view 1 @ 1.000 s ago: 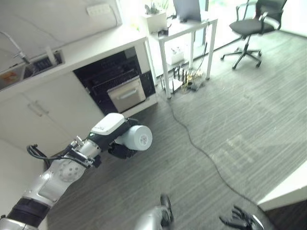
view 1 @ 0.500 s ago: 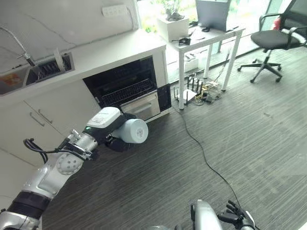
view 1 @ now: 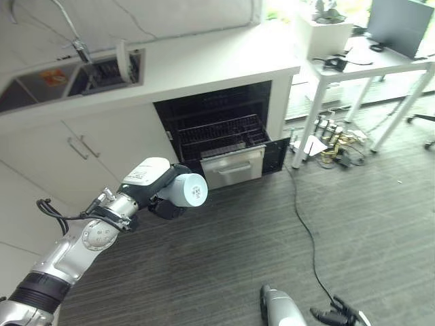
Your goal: Place the dishes in the dishwasher.
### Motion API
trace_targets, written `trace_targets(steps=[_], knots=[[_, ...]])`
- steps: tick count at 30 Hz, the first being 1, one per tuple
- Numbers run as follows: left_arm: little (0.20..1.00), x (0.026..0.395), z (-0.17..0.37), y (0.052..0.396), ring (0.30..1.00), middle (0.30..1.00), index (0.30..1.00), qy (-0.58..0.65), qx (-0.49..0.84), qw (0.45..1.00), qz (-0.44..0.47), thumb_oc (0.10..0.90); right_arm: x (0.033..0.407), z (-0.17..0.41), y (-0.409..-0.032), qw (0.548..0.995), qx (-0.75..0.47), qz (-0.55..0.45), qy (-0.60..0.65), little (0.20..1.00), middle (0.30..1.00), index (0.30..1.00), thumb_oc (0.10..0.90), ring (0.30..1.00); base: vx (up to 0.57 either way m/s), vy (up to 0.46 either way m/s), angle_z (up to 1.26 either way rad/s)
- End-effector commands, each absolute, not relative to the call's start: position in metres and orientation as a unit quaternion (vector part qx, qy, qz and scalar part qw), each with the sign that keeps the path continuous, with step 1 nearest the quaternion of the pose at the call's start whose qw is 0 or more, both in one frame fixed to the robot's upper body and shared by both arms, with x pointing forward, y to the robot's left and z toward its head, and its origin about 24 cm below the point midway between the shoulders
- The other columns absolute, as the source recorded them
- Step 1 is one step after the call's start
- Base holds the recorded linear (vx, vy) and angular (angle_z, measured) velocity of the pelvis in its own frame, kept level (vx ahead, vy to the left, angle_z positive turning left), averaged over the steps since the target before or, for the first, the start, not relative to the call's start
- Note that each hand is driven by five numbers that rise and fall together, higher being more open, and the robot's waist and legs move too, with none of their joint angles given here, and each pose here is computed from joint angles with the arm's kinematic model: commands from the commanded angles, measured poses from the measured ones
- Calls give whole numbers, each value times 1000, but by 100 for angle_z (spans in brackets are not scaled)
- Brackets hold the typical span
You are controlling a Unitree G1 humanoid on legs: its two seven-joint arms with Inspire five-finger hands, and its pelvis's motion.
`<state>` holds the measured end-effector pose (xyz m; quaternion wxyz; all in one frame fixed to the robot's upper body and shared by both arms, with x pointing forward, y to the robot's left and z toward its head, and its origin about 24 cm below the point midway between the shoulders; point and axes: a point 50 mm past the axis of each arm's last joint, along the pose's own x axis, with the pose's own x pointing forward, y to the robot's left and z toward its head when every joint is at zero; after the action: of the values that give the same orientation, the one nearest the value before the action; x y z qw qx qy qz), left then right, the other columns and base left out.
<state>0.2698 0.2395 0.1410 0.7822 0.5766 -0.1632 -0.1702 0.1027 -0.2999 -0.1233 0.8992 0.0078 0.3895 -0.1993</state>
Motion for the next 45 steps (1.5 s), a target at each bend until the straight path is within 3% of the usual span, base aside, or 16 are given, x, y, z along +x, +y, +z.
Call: trace_targets(steps=[1,11,24,36,45], knots=[[300,275,227,244,300,300,300,-316,538,778,-73,400,104,-109,-323,909,8,-228,349,900,900,900,800,900,93,52,6],[300,272,212,240,300,300,300,-307,542,779,-73,400,105,-118,-308,904,21,-221,365,900,900,900,800,900,153,176,-15],[300,277,237,244,300,300,300,-329,544,770,-61,400,117,-116,-287,921,26,-195,335,900,900,900,800,900,57,78,-4],[300,272,240,255,300,300,300,-322,543,773,-60,400,113,-124,-274,919,22,-167,356,900,900,900,800,900,149,-347,0],[300,269,230,260,300,300,300,-328,481,813,-10,400,87,-129,-293,898,-9,-132,420,900,900,900,800,900,197,-449,22]])
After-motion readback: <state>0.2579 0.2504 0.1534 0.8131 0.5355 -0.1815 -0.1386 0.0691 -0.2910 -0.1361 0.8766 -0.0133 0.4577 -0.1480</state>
